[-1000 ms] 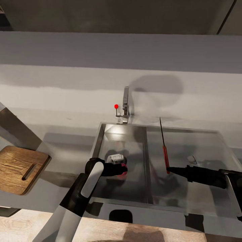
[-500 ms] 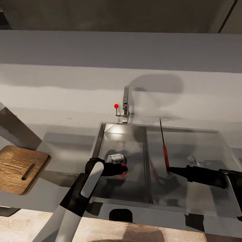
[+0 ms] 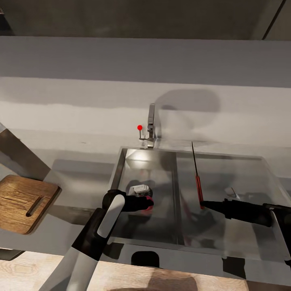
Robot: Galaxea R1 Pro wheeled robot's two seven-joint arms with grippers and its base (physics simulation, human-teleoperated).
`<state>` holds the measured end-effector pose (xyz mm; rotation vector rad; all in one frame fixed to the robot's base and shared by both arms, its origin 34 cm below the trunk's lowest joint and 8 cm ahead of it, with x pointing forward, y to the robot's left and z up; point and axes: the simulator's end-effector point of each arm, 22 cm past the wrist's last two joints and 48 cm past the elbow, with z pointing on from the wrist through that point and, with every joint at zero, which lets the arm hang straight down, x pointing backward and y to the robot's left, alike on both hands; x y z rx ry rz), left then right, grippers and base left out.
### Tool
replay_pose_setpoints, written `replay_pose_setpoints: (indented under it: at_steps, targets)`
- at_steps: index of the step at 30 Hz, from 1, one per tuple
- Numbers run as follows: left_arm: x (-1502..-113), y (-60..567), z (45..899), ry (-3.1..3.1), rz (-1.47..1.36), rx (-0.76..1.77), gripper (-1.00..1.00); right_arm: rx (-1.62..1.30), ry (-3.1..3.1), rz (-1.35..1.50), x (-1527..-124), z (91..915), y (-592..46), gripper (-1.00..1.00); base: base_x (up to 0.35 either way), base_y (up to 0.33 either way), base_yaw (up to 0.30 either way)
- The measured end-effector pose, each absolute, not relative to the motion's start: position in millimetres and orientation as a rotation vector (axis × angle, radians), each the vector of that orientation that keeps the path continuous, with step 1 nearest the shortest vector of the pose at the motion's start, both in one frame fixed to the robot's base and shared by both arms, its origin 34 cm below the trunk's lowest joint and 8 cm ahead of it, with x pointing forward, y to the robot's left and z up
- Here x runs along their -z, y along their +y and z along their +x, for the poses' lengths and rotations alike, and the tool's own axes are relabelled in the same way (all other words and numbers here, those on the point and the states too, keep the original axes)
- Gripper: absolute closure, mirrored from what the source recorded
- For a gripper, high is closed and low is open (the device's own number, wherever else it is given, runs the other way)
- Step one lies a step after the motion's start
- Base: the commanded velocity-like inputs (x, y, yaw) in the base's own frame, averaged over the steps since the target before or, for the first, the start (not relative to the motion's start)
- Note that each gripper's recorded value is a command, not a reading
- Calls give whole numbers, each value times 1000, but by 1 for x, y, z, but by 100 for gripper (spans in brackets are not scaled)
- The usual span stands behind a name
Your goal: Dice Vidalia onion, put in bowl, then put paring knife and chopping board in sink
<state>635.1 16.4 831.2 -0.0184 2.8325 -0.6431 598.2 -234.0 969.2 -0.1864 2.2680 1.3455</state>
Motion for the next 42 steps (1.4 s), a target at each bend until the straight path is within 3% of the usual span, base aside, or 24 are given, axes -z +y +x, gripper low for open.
replay_pose_setpoints:
  at_steps: [42]
  targets:
    - [-837,17,647,2782,-58,640,-100,-1347,2270,-184,-968,598,-234,100,0,0,0]
